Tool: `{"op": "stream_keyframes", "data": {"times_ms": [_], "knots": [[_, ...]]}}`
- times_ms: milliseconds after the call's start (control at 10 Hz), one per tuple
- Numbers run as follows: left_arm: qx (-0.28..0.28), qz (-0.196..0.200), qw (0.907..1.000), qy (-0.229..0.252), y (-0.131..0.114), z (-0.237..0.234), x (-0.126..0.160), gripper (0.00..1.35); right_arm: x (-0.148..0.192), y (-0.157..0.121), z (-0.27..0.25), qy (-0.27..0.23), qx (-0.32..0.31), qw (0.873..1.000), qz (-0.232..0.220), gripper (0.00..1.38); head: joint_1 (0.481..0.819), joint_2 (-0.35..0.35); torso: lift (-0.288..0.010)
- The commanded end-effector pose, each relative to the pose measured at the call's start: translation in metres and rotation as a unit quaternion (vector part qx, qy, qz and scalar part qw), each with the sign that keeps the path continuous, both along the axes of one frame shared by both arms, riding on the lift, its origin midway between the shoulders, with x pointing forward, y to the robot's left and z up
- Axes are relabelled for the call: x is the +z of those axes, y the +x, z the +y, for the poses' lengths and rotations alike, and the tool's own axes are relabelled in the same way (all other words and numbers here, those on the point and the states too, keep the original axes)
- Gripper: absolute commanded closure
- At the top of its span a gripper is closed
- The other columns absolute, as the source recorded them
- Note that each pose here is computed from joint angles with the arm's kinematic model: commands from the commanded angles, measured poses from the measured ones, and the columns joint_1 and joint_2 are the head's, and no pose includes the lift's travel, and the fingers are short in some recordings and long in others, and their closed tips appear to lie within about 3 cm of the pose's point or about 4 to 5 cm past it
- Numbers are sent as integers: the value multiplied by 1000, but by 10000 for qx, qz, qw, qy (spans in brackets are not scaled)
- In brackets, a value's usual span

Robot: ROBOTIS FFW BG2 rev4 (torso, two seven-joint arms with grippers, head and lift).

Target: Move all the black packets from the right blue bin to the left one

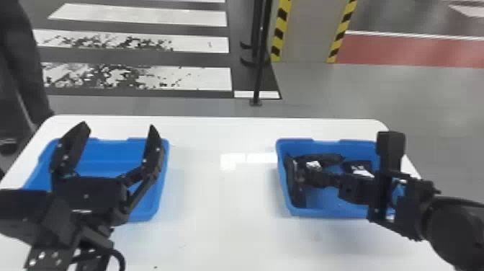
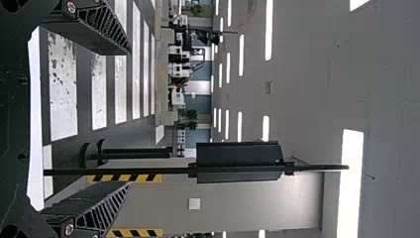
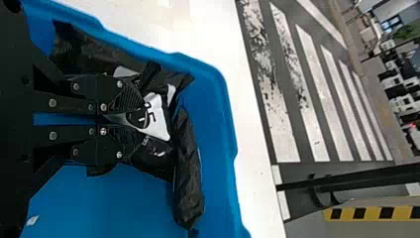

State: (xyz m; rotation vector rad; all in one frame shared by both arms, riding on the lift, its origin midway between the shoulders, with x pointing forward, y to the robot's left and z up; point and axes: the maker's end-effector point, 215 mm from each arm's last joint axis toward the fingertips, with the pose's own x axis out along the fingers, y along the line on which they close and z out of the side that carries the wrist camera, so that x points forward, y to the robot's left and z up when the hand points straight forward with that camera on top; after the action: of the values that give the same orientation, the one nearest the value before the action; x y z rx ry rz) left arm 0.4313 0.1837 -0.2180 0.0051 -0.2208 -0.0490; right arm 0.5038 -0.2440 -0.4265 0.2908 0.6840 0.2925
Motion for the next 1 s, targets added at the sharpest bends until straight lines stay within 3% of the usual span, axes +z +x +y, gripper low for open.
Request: {"op": "stream_keyframes", "data": {"times_ms": [0,300,600,900], "knots": [[4,-4,10000,-18,0,0,0,98,20,-9,9,103,60,9996,-238,1119,695,-79,-140],[-22,-19,9999,-145,-1,0,0,98,60,-9,12,315,57,9955,-894,1119,695,-65,-140],[-117,-227,9987,-452,-3,-3,9,93,108,23,48,1112,469,9702,-2101,1119,695,-42,-140],[-755,-28,9892,-1259,4,-36,8,107,132,17,109,1625,965,9499,-2487,1119,695,-6,-140]]}}
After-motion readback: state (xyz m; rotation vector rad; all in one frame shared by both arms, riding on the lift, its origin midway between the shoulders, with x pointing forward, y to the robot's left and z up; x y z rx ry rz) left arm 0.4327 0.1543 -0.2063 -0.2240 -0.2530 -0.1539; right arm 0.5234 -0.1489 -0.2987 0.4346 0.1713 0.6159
